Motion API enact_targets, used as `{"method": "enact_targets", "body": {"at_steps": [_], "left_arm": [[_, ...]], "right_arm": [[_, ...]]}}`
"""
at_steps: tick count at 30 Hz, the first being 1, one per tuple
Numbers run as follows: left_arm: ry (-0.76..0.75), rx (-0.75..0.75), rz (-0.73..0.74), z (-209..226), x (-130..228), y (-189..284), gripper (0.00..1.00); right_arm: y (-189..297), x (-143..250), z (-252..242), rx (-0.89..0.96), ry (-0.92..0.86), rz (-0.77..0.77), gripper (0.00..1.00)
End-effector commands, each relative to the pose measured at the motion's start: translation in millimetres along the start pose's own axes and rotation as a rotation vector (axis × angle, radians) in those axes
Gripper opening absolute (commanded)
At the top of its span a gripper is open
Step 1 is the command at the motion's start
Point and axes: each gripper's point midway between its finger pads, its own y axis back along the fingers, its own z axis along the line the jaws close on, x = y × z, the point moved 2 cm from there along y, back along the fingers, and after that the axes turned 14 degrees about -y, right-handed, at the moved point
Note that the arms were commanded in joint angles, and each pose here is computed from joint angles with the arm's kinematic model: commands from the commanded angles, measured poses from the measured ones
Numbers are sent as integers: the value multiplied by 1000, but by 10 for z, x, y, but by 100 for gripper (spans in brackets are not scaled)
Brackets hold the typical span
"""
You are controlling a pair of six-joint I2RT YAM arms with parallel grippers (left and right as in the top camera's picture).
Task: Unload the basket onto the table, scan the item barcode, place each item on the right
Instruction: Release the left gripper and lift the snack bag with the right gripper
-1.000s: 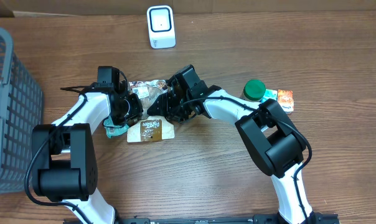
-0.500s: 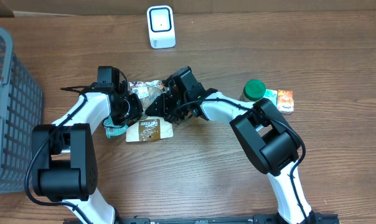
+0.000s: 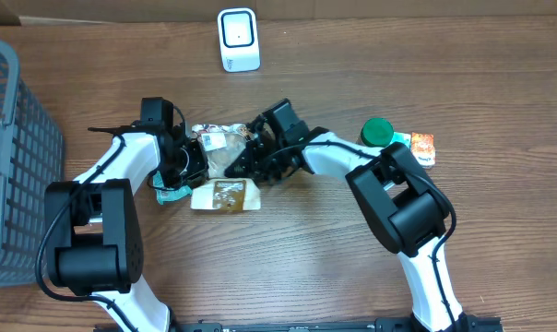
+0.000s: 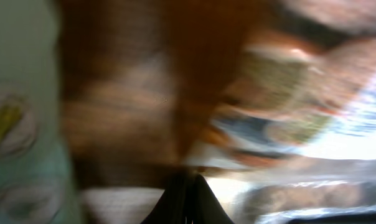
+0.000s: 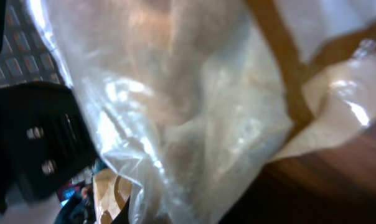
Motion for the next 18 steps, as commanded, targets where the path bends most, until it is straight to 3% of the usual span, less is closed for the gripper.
{"method": "enact_targets", "body": {"at_steps": [1, 10, 18], "left_arm": [[-60, -37, -45, 84, -186, 306, 4], [-226, -62, -237, -202, -433, 1681, 4], [-203, -201, -349, 71, -469, 2183, 4]], "right_arm": [[311, -41, 22, 4, 99, -24, 4], [1185, 284, 507, 53, 393, -113, 4], [1793, 657, 921, 69, 527, -233, 4]]}}
